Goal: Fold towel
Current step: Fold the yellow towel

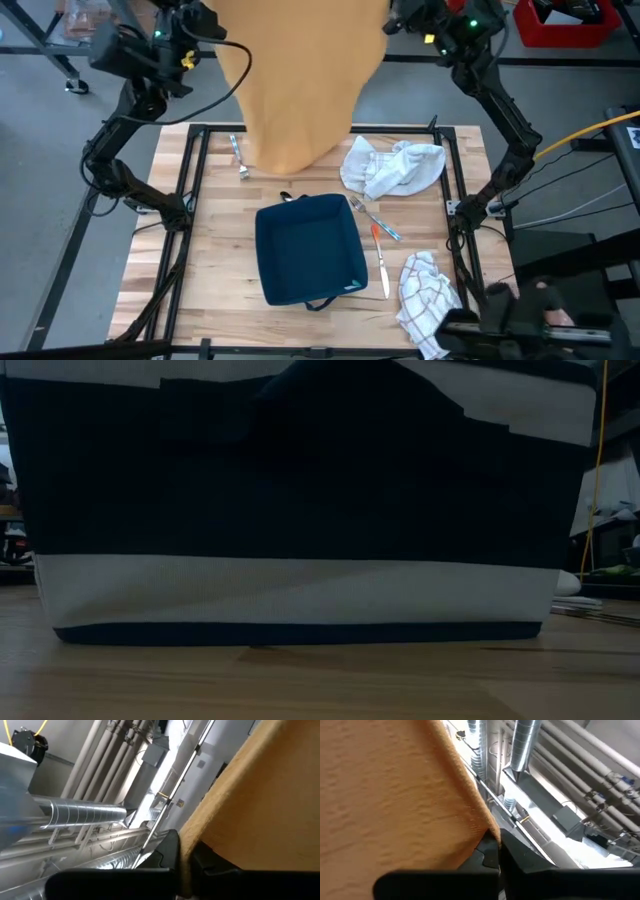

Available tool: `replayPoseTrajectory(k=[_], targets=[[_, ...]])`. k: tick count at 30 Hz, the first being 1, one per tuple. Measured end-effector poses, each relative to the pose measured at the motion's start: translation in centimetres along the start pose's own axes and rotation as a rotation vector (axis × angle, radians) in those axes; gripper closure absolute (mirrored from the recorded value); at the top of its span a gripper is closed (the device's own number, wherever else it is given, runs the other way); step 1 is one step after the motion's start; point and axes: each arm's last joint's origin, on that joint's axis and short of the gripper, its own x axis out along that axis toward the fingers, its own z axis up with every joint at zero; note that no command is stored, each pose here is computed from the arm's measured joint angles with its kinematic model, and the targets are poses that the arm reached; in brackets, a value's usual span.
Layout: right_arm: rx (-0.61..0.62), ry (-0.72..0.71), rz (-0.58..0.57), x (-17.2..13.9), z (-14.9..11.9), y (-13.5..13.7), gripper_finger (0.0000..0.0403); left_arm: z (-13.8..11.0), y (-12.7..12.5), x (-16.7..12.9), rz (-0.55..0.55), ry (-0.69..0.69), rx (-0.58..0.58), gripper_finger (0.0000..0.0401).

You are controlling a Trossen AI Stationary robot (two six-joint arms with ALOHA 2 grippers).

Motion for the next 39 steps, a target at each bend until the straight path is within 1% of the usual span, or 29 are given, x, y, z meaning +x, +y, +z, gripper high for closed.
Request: replayPoseTrajectory(k=[2, 5, 8, 13, 17, 20, 23, 27, 30, 33, 35, 39], targets=[[0.000, -0.001, -0.004, -0.2, 0.1, -0.3, 0.0402, 0.0, 0.0, 0.0, -0.001, 0.000, 0.003, 0.0401], [-0.016, 0.018, 0.004, -0.1, -0.6, -0.4, 0.0402, 0.0, -0.1, 0.0, -0.009, 0.000, 0.037, 0.0401], [-0.023, 0.029, 0.012, -0.1, -1.0, -0.6, 0.0402, 0.0, -0.1, 0.0, -0.011, -0.001, 0.044, 0.0401], [-0.026, -0.006, 0.026, -0.2, -1.3, -0.8, 0.0402, 0.0, -0.1, 0.0, -0.010, -0.001, 0.100, 0.0401], [0.000, -0.017, 0.038, -0.2, -1.3, -0.8, 0.0402, 0.0, -0.1, 0.0, -0.006, 0.000, 0.102, 0.0401], [0.002, 0.003, 0.083, -0.2, -1.5, -0.4, 0.0402, 0.0, -0.1, -0.1, -0.012, 0.010, 0.118, 0.0401], [0.026, 0.024, 0.169, -0.4, -1.8, 0.3, 0.0402, 0.2, -0.2, -0.3, -0.033, 0.048, 0.104, 0.0401], [0.123, 0.060, 0.287, -0.7, -2.2, 1.2, 0.0402, 0.4, -0.8, -1.1, -0.116, 0.112, 0.102, 0.0401], [0.176, 0.086, 0.362, -0.9, -2.4, 1.9, 0.0402, 0.0, -0.8, -2.1, -0.195, 0.139, 0.102, 0.0401], [0.199, 0.099, 0.445, -1.3, -2.0, 2.8, 0.0402, -1.2, 0.0, -3.5, -0.275, 0.131, 0.061, 0.0401], [0.206, 0.104, 0.506, -1.6, -1.6, 3.5, 0.0402, -1.5, -0.2, -4.2, -0.327, 0.130, 0.033, 0.0401], [0.198, 0.160, 0.579, -2.1, -1.2, 4.6, 0.0402, -1.7, -2.2, -5.4, -0.451, 0.162, 0.037, 0.0401]])
